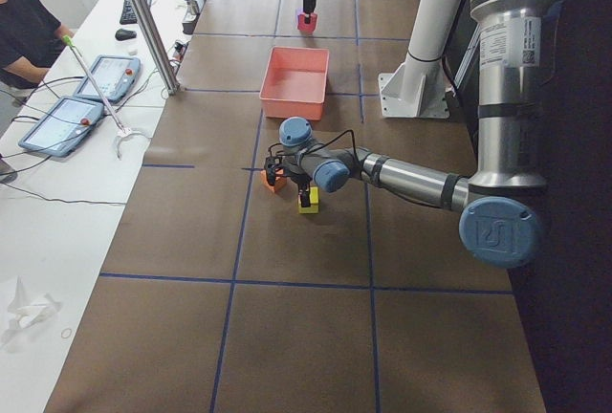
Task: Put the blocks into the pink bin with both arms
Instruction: 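Carry red-pink cube into bin with right gripper while left reaches yellow-green cube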
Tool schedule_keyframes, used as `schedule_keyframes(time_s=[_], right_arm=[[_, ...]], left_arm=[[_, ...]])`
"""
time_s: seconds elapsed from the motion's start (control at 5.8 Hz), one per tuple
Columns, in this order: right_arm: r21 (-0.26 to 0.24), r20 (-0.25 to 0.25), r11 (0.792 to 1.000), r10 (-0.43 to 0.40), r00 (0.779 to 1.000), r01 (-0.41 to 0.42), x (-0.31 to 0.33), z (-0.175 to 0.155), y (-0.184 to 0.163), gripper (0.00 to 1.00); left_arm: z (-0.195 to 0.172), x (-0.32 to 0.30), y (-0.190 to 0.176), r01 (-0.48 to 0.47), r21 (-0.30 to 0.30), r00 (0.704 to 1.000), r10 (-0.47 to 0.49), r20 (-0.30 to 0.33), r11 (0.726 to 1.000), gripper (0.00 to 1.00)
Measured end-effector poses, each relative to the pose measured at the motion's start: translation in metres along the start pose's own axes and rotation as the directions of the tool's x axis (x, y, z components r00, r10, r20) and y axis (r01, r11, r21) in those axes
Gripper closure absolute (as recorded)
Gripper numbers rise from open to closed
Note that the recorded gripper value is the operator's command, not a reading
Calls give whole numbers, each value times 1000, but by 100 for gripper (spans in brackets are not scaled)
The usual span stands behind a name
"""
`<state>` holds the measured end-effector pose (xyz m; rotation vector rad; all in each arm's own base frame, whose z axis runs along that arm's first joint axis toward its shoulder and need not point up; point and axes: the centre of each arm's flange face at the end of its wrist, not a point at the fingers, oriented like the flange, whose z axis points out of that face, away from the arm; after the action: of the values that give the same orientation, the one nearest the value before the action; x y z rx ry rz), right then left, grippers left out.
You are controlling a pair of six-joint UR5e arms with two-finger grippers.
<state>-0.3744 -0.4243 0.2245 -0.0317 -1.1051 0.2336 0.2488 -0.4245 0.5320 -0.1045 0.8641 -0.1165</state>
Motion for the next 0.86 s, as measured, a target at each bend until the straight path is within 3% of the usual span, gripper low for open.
schedule_keyframes(time_s=[0.52,0.69,0.86], right_arm=[[69,-45,996,51,998,-48,-73,73,13,97],[75,-65,996,48,997,-43,-77,92,18,12],[81,-92,996,41,995,-34,-76,111,26,0]], left_arm=[[19,6,1,22,-5,999,-22,25,1000,0],[21,6,1,22,-8,999,-22,27,1000,29],[21,7,0,21,-7,999,-21,25,1000,77]])
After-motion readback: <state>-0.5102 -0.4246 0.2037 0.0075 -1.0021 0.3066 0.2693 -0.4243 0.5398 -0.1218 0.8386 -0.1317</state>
